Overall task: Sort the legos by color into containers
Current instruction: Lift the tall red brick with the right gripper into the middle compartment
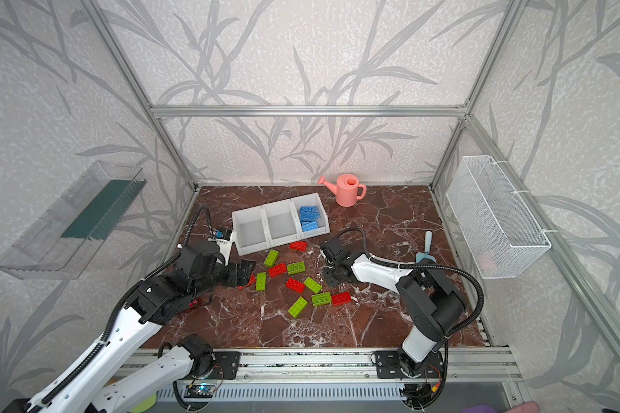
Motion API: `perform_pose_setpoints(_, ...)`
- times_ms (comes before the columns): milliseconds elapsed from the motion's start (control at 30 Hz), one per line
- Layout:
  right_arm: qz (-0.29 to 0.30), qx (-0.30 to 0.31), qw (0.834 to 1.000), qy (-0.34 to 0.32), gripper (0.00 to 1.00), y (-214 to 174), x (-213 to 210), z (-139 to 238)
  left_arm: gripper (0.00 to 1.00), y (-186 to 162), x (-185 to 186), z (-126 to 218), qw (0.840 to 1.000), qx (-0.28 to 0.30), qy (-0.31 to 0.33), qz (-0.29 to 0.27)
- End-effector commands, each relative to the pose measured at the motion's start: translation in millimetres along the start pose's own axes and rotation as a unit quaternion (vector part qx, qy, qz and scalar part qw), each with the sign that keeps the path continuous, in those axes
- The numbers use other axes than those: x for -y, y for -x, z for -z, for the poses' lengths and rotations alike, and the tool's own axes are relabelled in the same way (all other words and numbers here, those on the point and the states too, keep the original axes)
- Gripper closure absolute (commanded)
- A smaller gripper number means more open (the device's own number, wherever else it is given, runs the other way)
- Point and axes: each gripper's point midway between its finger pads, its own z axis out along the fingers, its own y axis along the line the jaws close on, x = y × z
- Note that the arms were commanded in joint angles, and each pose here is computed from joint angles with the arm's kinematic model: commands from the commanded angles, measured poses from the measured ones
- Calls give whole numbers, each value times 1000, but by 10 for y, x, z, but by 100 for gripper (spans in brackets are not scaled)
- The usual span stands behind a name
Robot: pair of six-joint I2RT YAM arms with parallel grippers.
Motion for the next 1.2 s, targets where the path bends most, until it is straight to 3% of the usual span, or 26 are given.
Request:
perform_pose_setpoints(0,2,-2,1000,-7,58,74,-9,10,12,5,2,9,1000,6,-2,-5)
perform_pose_setpoints(200,5,-2,1000,-6,71,187,-80,121,12,21,32,22,1000,11,-12,0)
perform_pose_setpoints(533,4,39,999,28,75,476,-273,613,12,40,34,63,1000,21,-16,4)
perform_pose_setpoints(933,25,101,990,96,76,1204,-689,1078,13,72,-24,130,999,41,-5,8)
perform_pose_setpoints(1167,51,122,985,109,76,1697,-887,1060,13,70,-67,144,999,45,6,9)
